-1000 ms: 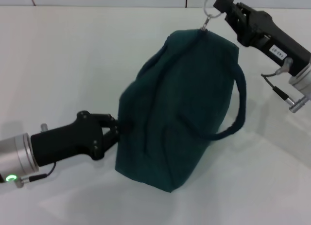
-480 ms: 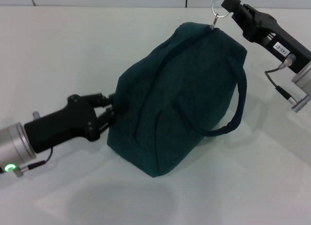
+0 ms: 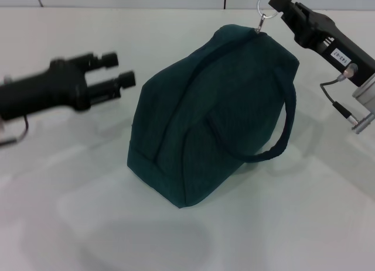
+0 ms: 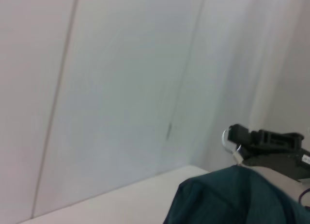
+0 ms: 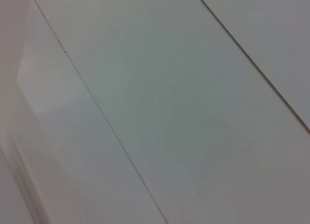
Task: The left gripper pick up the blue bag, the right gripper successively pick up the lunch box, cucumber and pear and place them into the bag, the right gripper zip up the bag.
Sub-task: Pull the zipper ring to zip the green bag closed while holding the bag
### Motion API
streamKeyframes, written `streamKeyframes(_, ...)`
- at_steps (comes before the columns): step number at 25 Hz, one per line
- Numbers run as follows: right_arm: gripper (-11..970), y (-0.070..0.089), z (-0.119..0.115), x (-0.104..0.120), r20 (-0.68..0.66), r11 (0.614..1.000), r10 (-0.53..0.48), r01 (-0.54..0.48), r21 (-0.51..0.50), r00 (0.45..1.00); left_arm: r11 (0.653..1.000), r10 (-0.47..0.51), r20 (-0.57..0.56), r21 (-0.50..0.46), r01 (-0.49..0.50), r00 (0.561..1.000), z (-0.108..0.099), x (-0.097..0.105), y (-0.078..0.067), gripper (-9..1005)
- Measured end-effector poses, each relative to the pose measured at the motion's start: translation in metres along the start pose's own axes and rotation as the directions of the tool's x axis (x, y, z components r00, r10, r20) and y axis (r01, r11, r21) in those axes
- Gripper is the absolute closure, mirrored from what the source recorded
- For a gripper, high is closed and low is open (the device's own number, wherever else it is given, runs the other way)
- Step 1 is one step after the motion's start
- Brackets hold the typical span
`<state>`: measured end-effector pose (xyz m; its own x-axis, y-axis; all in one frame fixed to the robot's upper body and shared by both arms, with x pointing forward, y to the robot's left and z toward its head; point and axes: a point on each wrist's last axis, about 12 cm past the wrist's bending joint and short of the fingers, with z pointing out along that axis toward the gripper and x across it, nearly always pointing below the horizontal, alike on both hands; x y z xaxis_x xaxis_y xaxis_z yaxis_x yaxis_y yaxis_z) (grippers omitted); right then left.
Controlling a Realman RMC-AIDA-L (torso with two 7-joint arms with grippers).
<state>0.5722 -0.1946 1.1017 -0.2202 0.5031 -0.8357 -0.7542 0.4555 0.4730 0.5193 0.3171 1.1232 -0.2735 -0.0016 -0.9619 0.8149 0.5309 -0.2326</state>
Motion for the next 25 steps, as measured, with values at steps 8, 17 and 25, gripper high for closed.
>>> streamKeyframes(8, 871, 0.000, 0.001, 0.000, 0.000, 1.000, -0.001, 0.001, 0.002, 1.000, 0.990, 0.084, -0.200, 0.127, -0.059, 0.976, 0.043, -0.106, -0.025, 273)
streamKeyframes(17, 869, 0.000, 0.000, 0.000, -0.001, 1.000, 0.000, 0.000, -0.001, 1.000, 0.988, 0.110, -0.397, 0.141, -0.058, 0.911, 0.105, -0.135, -0.050, 107)
streamKeyframes(25, 867, 0.000, -0.002, 0.001, -0.001, 1.000, 0.001, -0.001, 0.001, 1.000, 0.988, 0.144, -0.458, 0.119, -0.100, 0.877, 0.131, -0.123, -0.056, 106)
